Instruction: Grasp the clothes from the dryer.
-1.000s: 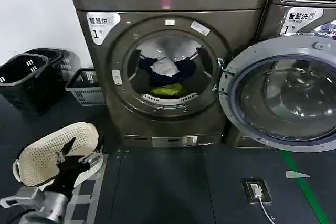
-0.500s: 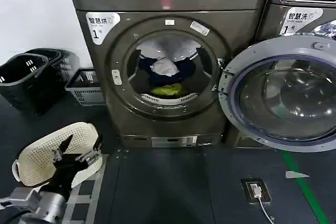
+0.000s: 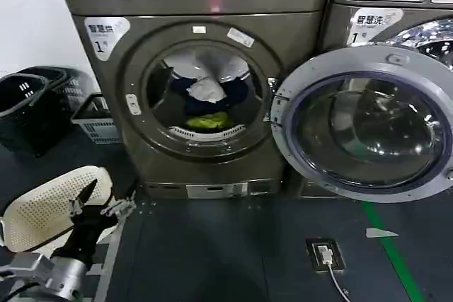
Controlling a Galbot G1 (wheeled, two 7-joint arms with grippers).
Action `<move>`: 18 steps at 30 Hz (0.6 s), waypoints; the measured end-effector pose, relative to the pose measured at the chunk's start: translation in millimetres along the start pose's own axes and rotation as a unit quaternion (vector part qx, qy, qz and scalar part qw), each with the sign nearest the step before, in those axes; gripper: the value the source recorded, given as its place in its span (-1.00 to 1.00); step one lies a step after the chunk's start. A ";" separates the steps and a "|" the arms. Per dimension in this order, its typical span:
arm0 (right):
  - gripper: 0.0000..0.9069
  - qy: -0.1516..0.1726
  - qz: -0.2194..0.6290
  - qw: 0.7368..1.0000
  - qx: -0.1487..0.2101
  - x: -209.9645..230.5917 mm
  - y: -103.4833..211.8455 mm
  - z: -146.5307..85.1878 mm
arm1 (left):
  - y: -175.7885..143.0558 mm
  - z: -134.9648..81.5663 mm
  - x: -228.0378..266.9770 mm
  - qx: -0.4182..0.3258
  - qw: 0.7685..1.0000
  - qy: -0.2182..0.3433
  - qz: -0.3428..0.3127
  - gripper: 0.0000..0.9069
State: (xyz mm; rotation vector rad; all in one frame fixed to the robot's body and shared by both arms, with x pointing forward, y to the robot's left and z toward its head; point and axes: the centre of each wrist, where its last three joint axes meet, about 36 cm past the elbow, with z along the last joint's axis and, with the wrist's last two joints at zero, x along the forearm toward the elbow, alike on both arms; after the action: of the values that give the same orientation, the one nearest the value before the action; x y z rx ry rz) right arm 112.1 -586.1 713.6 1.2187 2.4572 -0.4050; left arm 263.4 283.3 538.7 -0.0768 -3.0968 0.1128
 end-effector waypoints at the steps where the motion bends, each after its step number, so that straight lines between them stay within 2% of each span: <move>1: 1.00 0.000 -0.001 1.000 0.000 -0.1 0.3 0.2 | 0.1 0.0 0.1 0.000 1.000 0.000 0.000 1.00; 18: 1.00 -0.002 -0.008 1.000 -0.002 -0.3 4.2 0.8 | 0.8 -1.0 -1.5 -0.001 1.000 -0.003 0.001 1.00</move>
State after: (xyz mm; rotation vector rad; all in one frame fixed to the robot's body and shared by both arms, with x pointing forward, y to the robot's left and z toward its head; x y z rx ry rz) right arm 115.9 -584.2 712.6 1.1977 2.4649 -0.4057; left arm 265.0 284.1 539.5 -0.0810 -3.1032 0.1090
